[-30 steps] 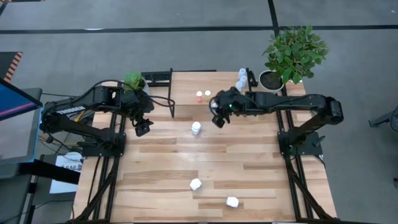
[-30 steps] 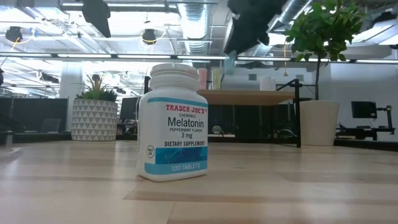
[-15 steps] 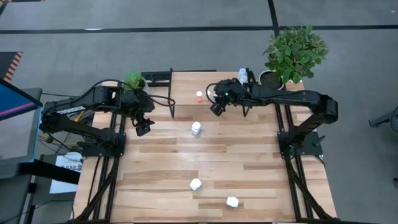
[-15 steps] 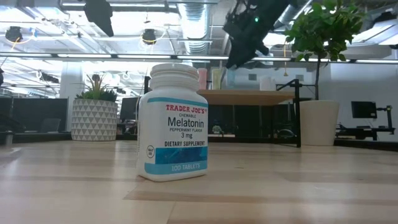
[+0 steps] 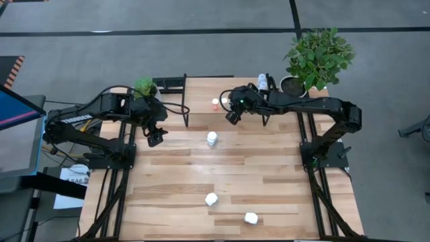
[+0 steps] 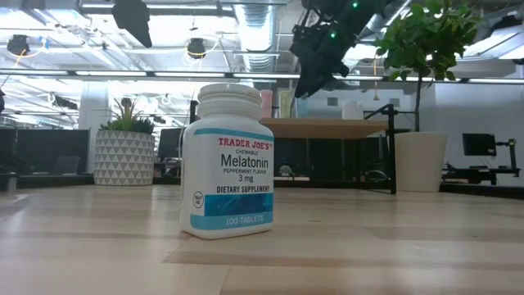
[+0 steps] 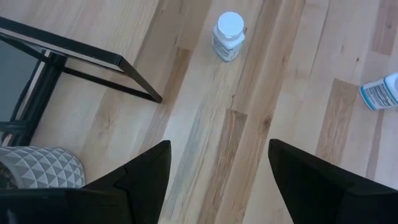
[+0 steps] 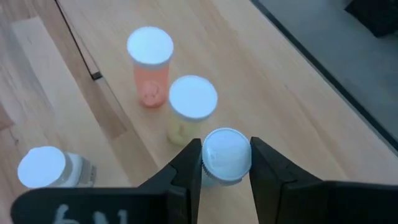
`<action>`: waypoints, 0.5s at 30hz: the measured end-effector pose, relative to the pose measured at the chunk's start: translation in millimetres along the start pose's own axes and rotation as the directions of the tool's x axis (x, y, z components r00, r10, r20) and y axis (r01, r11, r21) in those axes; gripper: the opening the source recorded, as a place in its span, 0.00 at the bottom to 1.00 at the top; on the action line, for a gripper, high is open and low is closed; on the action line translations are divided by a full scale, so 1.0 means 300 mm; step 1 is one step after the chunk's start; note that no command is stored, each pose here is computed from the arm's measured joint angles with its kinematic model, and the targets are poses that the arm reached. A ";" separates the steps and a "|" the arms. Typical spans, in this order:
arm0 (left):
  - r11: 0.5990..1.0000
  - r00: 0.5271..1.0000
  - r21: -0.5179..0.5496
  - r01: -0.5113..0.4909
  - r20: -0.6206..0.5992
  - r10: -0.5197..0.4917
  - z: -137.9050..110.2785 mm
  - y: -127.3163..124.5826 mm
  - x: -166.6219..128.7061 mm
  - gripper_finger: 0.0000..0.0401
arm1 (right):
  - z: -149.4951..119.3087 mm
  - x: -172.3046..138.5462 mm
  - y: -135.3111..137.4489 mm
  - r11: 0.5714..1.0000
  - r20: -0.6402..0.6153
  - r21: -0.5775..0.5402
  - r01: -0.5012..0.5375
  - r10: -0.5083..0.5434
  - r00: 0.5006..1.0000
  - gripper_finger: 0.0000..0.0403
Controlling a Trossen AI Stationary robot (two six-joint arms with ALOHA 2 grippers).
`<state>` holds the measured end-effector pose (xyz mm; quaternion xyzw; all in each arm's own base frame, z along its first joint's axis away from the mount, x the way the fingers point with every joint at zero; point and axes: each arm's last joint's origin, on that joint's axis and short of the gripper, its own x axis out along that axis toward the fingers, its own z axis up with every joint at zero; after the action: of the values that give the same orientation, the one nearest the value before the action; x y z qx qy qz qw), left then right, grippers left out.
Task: Pick and place medicine bottles onto shelf by color
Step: Put the blue pill on the shelf
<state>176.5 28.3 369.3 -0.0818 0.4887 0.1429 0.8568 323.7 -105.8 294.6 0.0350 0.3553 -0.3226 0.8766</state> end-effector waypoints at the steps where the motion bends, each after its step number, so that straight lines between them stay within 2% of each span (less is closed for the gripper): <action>1: 1.000 1.000 0.000 0.000 0.000 0.000 0.000 0.000 0.000 0.64 | -0.001 0.000 0.000 1.000 -0.002 -0.001 0.000 0.000 1.000 0.28; 8: 1.000 1.000 -0.001 0.000 0.000 0.000 0.000 0.000 0.000 0.64 | -0.001 0.000 0.000 1.000 -0.003 -0.001 0.000 0.000 1.000 0.31; 15: 1.000 1.000 -0.005 0.000 0.000 0.000 0.000 0.000 0.000 0.64 | 0.001 0.000 0.000 1.000 0.003 -0.019 0.000 0.001 1.000 0.44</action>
<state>176.5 28.3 369.3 -0.0840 0.4884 0.1441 0.8565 323.8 -105.7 294.8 0.0265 0.3571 -0.3191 0.8775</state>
